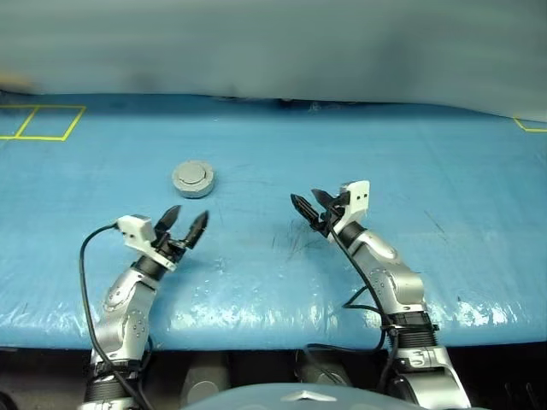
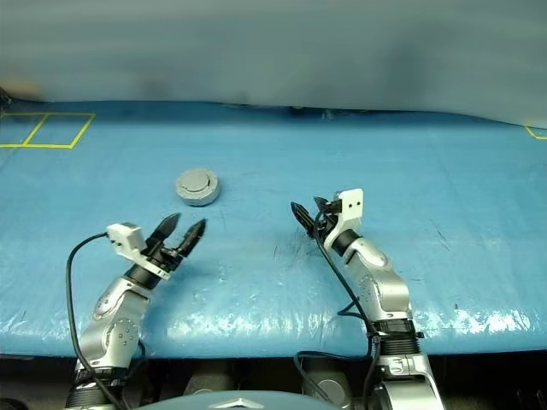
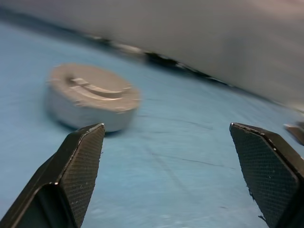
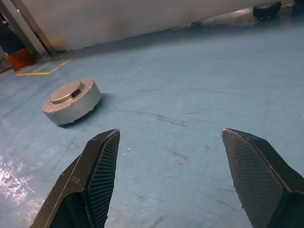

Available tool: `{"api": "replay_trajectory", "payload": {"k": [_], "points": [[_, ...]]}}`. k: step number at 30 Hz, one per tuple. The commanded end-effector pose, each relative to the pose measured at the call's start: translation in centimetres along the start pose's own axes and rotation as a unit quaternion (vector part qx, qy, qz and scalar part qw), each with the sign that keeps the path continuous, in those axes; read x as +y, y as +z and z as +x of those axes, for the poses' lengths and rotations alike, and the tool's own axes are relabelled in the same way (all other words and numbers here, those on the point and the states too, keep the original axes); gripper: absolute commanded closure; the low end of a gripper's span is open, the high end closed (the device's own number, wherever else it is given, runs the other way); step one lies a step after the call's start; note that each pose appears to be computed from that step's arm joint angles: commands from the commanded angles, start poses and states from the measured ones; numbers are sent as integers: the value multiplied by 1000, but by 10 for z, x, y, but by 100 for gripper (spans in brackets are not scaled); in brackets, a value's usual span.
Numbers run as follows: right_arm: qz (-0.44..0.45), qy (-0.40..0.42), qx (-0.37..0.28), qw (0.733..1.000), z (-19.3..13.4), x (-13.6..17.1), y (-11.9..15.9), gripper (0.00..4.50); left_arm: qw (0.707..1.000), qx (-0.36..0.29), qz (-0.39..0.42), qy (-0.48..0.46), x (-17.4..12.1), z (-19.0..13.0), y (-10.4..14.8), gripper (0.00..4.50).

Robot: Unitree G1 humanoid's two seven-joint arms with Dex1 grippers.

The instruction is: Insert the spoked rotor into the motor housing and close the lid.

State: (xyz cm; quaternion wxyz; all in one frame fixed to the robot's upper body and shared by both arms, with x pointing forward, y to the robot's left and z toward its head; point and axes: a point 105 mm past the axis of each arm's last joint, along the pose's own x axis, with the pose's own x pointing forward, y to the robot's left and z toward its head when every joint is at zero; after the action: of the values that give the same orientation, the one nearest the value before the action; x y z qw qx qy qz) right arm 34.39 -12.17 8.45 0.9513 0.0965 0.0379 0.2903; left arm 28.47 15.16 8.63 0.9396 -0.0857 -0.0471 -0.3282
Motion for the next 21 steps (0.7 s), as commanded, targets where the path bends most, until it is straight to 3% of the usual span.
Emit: {"api": "replay_trajectory", "payload": {"k": [1, 7, 10, 11, 21], "points": [[-63, 36, 4, 997, -6, -2, 10, 92, 994, 42, 55, -89, -23, 8, -9, 2], [-150, 68, 37, 986, -16, -10, 9, 92, 984, 81, 107, -119, -20, 21, -25, 2], [-163, 72, 39, 983, -19, -11, 8, 9, 985, 66, 115, -110, -17, 26, -22, 0], [-174, 57, 36, 982, -18, -14, 10, 4, 986, 61, 115, -106, -15, 28, -20, 0], [-178, 60, 28, 982, -16, -8, 8, 4, 986, 44, 129, -97, -9, 35, -13, 0]]}}
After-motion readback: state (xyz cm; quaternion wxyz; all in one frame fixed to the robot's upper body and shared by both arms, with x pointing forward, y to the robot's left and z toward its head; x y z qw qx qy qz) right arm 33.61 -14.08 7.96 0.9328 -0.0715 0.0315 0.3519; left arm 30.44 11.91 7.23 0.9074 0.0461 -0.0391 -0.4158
